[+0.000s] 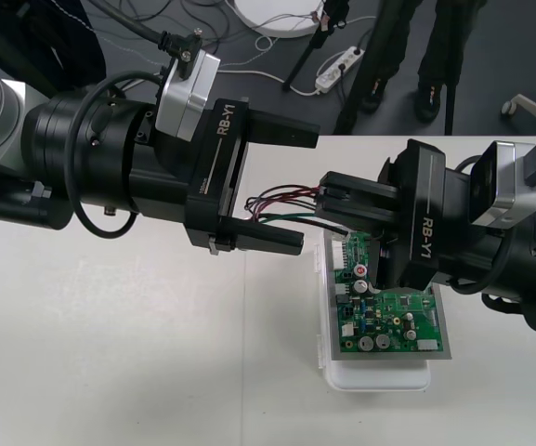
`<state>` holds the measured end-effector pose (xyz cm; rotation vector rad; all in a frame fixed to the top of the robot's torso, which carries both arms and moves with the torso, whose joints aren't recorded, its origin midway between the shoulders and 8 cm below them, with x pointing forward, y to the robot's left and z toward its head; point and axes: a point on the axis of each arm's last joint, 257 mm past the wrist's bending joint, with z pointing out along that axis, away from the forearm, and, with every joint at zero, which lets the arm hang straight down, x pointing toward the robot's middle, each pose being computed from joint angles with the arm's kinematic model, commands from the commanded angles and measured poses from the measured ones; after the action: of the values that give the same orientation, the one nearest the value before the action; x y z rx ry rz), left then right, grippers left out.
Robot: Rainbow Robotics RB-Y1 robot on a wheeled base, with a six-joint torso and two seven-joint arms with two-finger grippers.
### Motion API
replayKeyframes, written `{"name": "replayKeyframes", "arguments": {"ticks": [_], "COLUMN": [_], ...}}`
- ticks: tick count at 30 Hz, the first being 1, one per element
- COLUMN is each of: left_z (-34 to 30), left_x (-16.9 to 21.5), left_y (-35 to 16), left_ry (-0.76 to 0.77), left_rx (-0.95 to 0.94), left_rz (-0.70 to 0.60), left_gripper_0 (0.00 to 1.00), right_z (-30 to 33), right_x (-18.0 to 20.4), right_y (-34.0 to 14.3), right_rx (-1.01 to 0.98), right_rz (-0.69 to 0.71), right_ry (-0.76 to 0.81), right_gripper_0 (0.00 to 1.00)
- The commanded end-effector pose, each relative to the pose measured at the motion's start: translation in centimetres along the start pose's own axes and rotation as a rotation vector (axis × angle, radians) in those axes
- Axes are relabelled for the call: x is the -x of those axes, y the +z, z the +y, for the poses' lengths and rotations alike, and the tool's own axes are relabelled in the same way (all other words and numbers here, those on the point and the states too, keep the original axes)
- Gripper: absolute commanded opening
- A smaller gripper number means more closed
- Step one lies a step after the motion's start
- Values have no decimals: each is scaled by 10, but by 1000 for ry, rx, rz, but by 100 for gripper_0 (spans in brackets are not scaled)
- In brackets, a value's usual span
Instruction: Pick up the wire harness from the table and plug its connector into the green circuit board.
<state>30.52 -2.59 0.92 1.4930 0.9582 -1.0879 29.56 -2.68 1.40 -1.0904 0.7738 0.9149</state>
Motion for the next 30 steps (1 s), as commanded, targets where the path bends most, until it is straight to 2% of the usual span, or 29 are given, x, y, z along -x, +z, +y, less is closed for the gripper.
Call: {"name": "replayKeyframes", "arguments": {"ticks": [1, 9, 30], "left_z": [0, -5, -11], "left_x": [11, 2, 16], "left_y": [0, -1, 2], "left_ry": [156, 145, 135], "left_rx": [-2, -19, -16], "left_rz": [48, 84, 64], "left_gripper_0": [100, 100, 100], "right_z": [8, 9, 8], "right_x": [15, 15, 15], "right_y": [15, 15, 15], "right_rx": [33, 33, 28], "right_rz": [-38, -37, -41], "right_ry": [5, 4, 8], "right_gripper_0": [0, 0, 0]}}
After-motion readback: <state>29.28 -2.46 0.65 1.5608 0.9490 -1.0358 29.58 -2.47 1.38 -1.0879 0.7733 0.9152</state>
